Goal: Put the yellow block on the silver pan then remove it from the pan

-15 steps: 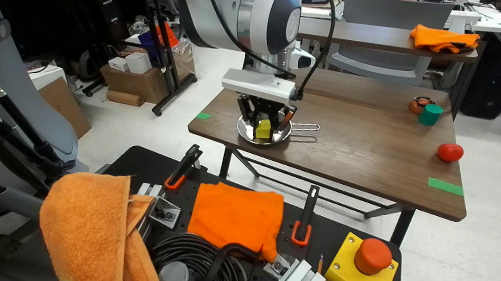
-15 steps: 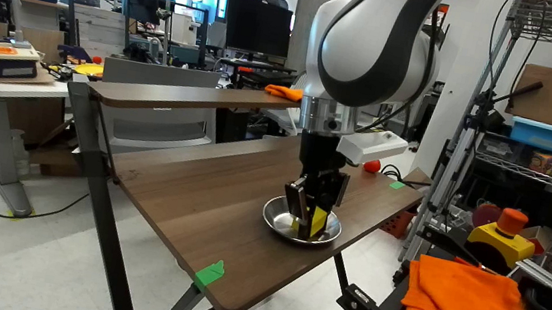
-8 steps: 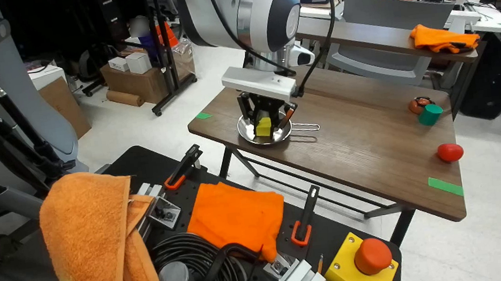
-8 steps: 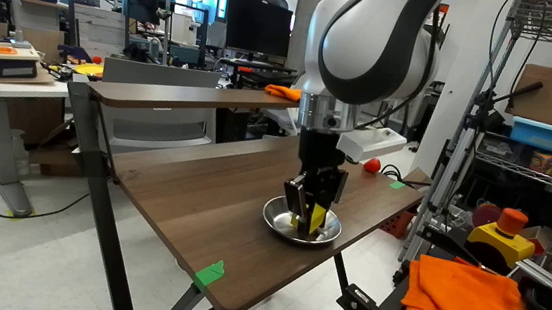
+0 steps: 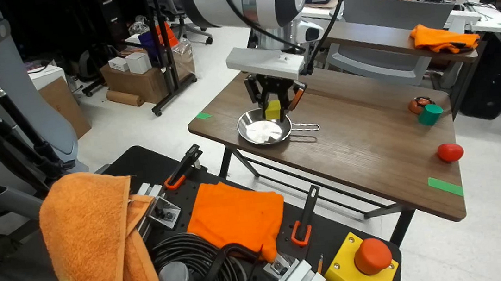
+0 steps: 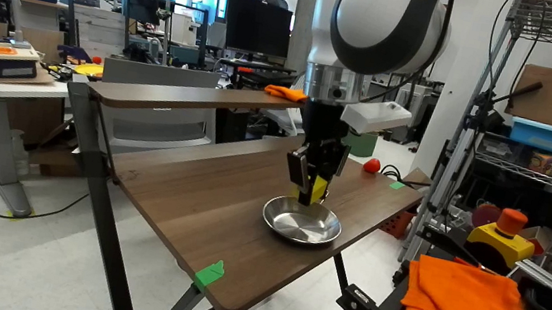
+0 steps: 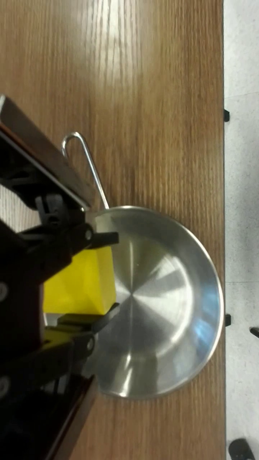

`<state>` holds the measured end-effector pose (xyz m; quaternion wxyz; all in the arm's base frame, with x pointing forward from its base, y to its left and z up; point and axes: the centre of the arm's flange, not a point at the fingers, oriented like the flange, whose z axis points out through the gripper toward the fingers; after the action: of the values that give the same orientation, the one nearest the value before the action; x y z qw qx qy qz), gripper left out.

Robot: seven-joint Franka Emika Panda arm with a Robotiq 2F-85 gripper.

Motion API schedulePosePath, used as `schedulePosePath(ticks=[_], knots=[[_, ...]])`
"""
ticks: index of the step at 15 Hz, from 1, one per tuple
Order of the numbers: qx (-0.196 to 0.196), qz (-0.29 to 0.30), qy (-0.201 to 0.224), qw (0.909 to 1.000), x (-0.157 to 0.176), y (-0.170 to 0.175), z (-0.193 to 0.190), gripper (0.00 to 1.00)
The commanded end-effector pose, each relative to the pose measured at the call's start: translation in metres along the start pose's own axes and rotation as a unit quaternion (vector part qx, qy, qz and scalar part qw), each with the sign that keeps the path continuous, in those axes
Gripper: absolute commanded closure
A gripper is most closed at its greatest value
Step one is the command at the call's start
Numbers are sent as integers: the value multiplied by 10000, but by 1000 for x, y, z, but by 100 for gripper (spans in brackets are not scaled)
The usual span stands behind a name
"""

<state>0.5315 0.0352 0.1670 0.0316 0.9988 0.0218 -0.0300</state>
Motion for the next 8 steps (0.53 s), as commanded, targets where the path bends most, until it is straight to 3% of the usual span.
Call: schedulePosePath(ticks=[1, 8], knots=[[-170, 432, 320, 9984, -13, 36, -46, 83], [-287, 1217, 749, 9893, -27, 108, -95, 83]])
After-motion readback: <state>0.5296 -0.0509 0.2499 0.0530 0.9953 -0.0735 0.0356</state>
